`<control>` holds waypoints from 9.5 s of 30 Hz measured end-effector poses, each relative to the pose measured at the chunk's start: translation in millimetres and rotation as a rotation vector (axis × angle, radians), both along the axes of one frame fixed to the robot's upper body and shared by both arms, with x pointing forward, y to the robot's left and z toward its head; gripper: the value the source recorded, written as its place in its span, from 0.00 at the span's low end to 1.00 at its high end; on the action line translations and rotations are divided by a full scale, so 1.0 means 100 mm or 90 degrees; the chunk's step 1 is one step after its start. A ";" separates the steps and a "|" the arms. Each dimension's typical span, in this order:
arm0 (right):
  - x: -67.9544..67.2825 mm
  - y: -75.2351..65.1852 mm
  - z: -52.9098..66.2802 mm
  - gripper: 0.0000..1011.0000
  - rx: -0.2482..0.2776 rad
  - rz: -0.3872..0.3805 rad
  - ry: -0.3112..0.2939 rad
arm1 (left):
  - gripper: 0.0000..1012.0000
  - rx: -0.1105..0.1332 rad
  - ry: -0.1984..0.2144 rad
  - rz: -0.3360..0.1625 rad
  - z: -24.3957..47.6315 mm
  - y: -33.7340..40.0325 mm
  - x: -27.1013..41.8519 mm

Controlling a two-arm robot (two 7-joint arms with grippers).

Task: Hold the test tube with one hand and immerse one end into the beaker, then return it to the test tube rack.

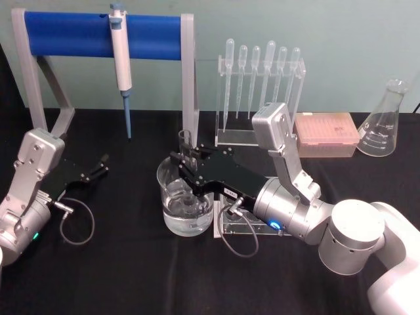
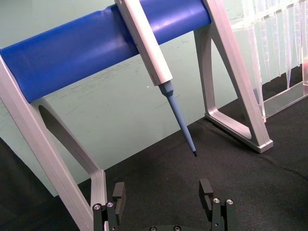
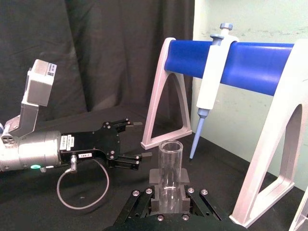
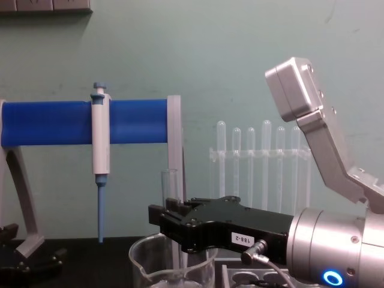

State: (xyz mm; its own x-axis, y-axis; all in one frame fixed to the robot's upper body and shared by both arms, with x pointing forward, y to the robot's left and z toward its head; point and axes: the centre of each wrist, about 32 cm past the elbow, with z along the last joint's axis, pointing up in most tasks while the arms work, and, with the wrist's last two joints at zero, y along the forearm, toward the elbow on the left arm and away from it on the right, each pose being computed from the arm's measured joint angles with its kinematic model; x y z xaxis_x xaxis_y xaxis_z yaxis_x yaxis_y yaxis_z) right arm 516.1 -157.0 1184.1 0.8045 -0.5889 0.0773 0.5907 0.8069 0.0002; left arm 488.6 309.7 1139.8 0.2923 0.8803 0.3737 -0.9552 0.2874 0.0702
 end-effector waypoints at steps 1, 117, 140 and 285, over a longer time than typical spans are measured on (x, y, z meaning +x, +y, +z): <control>0.00 0.00 0.00 0.22 0.000 0.000 0.000 | 0.99 0.000 0.000 0.000 0.000 0.000 0.000; 0.00 0.00 0.00 0.22 0.000 0.000 0.000 | 0.99 0.000 0.000 0.000 0.000 0.000 0.000; 0.00 0.00 0.00 0.22 0.000 0.000 0.000 | 0.99 0.000 0.000 0.000 0.000 0.000 0.000; -0.38 -0.68 1.01 0.22 0.043 -0.063 -0.067 | 0.99 0.000 0.000 0.000 0.000 0.000 0.000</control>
State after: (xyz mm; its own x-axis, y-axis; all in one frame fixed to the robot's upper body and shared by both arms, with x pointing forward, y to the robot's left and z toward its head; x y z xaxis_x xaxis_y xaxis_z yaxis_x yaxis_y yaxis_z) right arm 477.7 -225.0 1285.3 0.7314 -0.6722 0.1150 0.6617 0.7403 0.1184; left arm 488.6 309.7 1139.8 0.2923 0.8803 0.3737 -0.9552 0.2874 0.0703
